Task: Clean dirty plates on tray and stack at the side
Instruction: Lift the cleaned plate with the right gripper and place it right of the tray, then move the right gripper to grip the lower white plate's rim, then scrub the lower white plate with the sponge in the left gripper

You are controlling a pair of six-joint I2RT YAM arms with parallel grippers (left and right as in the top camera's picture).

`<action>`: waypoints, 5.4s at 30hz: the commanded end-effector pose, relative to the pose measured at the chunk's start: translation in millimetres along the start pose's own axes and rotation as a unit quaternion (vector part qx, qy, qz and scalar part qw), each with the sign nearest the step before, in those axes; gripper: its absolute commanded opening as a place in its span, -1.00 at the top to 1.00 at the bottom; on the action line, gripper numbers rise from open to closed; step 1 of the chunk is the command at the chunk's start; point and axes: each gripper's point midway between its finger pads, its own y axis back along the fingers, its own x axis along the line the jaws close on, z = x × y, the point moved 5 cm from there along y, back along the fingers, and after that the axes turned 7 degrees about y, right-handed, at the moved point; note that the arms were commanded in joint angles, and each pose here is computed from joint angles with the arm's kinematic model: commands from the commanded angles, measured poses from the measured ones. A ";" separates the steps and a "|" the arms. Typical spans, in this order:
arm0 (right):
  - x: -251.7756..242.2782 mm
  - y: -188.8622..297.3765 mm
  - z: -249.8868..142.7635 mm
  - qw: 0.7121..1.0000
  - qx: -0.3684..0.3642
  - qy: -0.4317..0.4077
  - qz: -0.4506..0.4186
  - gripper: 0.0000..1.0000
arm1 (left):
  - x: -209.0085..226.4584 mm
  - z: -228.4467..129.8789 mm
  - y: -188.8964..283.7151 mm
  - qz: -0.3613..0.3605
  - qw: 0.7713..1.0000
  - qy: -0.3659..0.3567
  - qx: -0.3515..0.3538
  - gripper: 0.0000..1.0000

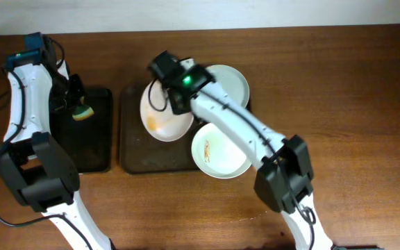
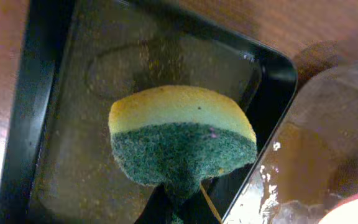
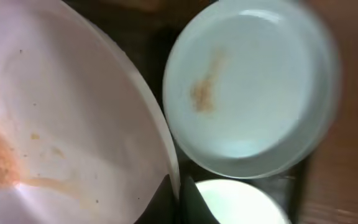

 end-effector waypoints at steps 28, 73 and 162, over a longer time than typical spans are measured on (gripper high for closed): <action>-106.0 113.5 -1.2 0.991 -0.029 -0.099 0.082 0.92 | -1.9 7.2 2.1 -0.013 1.000 -0.009 -0.019 0.99; -115.9 -67.5 -194.1 0.920 0.251 -0.252 0.164 0.27 | -1.3 6.7 2.1 -0.011 1.000 -0.009 -0.017 0.99; 16.8 -98.7 -91.4 0.926 0.086 -0.278 0.240 0.92 | -103.9 -101.7 -107.6 0.090 0.986 -0.138 -0.038 0.99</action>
